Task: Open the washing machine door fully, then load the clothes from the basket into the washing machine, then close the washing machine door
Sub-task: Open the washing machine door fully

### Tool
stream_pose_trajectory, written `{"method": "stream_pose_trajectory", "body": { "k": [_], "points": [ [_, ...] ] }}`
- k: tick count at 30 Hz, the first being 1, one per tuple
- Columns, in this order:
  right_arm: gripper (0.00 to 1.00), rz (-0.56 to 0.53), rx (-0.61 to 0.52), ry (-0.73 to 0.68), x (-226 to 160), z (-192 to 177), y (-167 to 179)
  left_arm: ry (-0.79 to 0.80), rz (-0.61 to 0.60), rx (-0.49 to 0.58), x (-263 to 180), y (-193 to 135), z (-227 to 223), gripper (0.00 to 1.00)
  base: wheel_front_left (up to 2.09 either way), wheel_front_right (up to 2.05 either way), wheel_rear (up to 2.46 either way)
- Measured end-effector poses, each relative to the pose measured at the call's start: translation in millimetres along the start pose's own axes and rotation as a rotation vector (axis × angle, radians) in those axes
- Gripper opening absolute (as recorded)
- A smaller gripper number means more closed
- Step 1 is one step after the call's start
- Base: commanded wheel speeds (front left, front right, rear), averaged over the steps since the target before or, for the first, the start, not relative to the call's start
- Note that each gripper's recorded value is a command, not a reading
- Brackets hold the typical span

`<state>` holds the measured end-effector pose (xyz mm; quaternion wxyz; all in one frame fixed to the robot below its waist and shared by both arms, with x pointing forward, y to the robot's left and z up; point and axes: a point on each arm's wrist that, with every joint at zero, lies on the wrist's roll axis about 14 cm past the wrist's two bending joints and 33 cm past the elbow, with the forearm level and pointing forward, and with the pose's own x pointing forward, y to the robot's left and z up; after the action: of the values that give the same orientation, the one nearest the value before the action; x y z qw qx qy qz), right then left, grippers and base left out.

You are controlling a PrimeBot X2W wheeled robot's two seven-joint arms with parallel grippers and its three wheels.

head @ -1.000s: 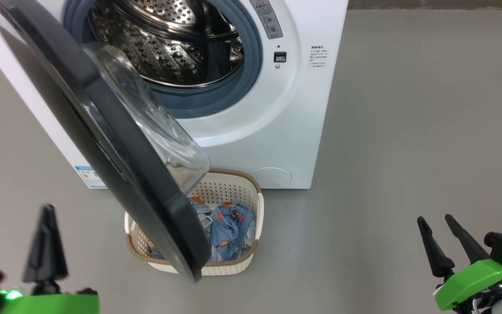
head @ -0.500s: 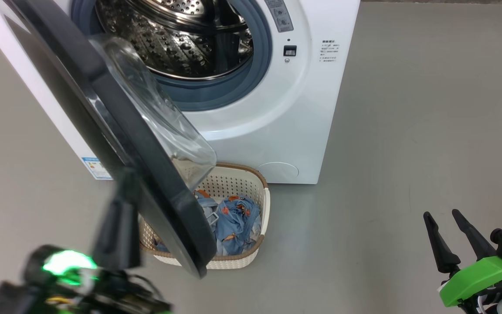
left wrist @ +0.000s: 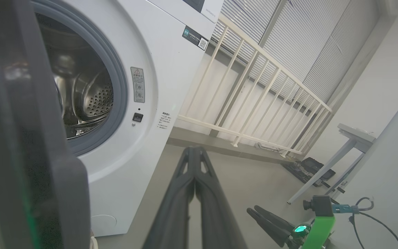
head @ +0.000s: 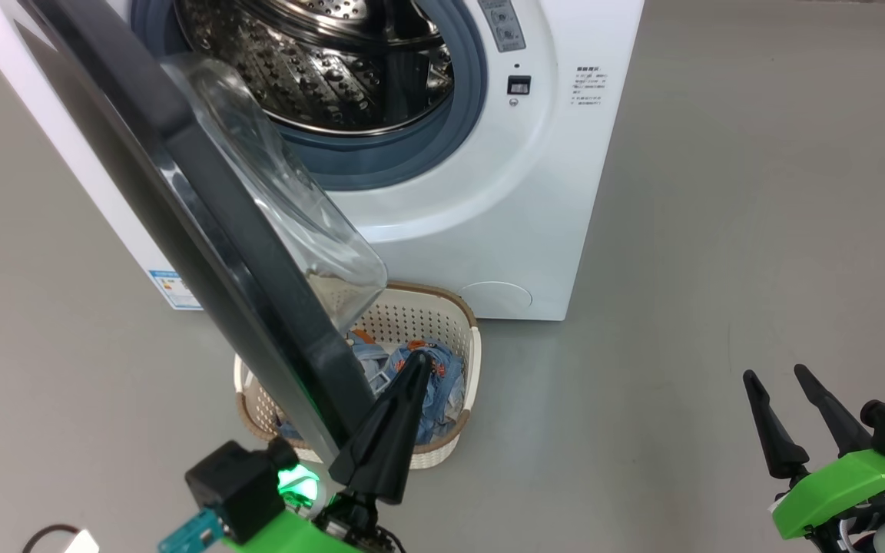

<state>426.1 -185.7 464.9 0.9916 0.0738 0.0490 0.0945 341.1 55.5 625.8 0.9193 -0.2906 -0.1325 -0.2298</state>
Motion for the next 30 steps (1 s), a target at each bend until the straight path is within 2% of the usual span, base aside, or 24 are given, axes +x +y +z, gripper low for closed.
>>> {"method": "stream_pose_trajectory", "body": {
  "k": [14,20,30],
  "points": [
    [1.00,0.013,0.003,-0.007,0.0,1.4,5.4,0.091,0.137,-0.013,-3.3,43.2,-39.5,0.00,0.00,0.00,0.00],
    [1.00,0.023,0.002,-0.014,1.1,4.1,8.5,0.088,0.195,0.005,-9.5,60.2,-39.8,0.00,0.00,0.00,0.00],
    [1.00,0.054,-0.001,-0.027,6.1,8.8,19.2,0.064,0.225,0.010,-16.4,66.7,-34.1,0.00,0.00,0.00,0.00]
  ]
}}
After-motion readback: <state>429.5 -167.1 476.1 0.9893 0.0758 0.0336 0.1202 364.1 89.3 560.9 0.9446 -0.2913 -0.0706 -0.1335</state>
